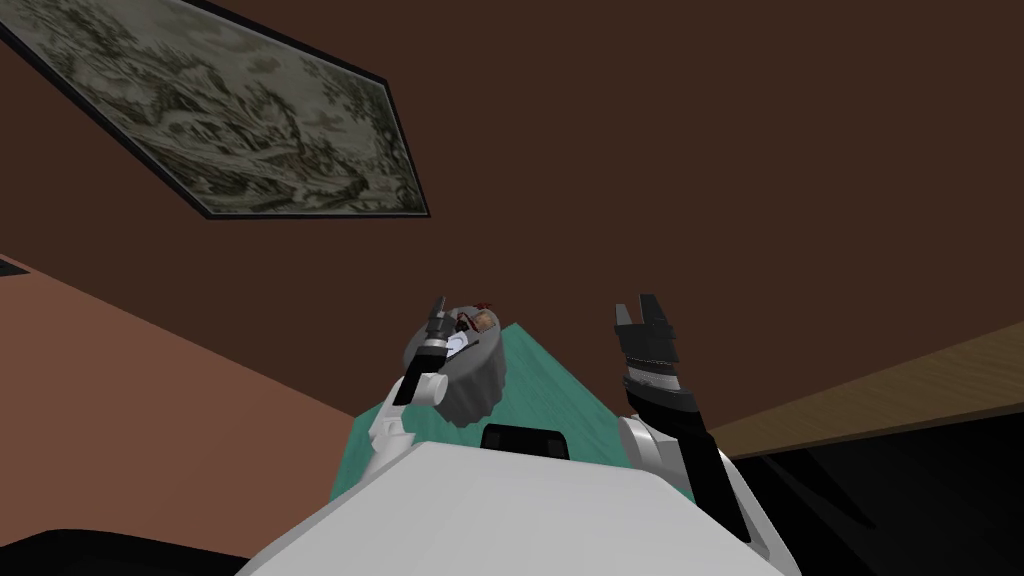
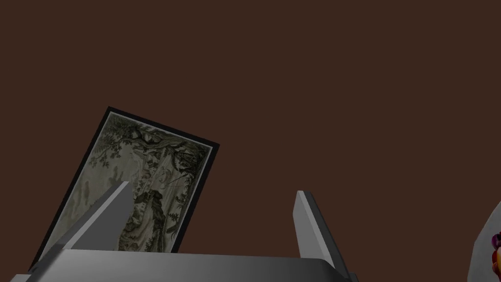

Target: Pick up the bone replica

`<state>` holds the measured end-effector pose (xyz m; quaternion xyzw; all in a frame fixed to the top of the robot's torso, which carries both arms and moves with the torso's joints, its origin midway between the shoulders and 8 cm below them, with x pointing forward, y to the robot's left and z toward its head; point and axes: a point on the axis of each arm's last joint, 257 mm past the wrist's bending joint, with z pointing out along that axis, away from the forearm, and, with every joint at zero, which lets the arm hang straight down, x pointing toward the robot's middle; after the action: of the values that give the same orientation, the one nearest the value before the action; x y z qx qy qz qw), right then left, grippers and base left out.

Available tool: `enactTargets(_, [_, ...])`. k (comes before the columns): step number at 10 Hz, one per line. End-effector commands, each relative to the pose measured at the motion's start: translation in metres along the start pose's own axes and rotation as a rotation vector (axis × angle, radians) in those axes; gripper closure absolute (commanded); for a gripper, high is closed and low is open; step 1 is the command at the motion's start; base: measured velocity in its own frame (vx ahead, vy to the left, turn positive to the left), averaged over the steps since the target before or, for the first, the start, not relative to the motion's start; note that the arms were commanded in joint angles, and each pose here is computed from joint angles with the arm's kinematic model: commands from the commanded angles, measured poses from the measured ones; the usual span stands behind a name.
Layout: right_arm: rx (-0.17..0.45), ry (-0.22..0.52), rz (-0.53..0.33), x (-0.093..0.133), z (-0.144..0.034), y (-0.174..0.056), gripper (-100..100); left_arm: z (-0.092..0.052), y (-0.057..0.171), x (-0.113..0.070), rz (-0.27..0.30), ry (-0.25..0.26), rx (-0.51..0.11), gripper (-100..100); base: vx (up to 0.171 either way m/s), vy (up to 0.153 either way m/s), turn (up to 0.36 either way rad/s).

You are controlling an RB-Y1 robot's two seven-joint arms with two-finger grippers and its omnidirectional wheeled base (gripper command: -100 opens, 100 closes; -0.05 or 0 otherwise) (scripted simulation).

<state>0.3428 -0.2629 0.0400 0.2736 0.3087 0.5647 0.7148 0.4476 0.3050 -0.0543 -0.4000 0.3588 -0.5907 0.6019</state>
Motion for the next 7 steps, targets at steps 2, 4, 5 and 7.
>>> enactTargets(2, [0.000,0.000,0.000,0.000,0.000,0.000,0,0.006,0.024,-0.006,0.001,-0.006,-0.072,-100,0.000,-0.078,0.011])
enactTargets(4, [0.000,0.000,0.000,0.000,0.000,0.000,0,0.011,0.045,-0.013,0.000,-0.014,-0.131,-100,0.015,-0.078,0.010])
enactTargets(5, [0.000,0.000,0.000,0.000,0.000,0.000,0,0.016,0.063,-0.019,-0.002,-0.022,-0.176,-100,0.001,-0.077,0.007])
enactTargets(7, [0.000,0.000,0.000,0.000,0.000,0.000,0,0.020,0.084,-0.027,-0.007,-0.035,-0.238,-100,0.010,-0.070,0.008])
